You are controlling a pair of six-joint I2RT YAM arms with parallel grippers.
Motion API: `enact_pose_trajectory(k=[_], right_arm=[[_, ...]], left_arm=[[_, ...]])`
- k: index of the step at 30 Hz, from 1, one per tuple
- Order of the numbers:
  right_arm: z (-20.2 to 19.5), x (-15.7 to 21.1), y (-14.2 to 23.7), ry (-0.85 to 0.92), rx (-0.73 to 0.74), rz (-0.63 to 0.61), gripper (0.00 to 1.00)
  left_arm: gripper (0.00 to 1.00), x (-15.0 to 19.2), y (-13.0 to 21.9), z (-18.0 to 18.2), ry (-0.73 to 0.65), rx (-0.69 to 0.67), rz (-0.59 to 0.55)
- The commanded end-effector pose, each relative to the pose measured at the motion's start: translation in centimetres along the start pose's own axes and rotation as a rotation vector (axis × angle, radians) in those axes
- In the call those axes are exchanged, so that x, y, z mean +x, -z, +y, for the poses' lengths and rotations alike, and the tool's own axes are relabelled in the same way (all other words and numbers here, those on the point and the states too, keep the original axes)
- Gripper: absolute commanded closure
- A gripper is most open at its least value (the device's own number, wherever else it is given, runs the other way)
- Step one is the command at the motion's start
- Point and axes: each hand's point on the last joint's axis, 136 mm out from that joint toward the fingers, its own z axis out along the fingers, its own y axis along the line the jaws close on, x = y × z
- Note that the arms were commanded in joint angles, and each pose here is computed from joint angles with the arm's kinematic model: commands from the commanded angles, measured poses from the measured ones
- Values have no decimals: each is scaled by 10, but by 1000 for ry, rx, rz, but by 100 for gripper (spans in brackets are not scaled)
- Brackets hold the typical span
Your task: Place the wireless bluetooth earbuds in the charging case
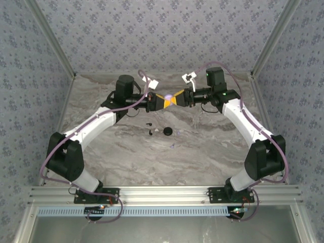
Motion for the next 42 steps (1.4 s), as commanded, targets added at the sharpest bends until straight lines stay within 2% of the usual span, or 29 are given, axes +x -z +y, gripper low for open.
enact_pose_trajectory(k=[1,6,9,14,16,33,42], right_arm=[[11,-3,8,36,55,-4,65],[8,-2,13,45,117,-5,60],[6,-2,17,53,164,-1,59],[5,4,19,61,196,25,54],[4,7,19,66,207,40,53],[-4,6,14,77,252,62,50],[-22,-4,21,54,367,26,50]], left_arm=[[83,-9,2,-3,-30,-23,-12],[83,-11,1,4,-49,-69,-7],[83,-14,1,6,-108,-81,-23],[87,-9,-1,0,-333,-57,-55],[86,-9,-1,-1,-370,-56,-52],[83,5,-10,-17,-426,19,-2],[83,13,-9,-21,-433,20,13]])
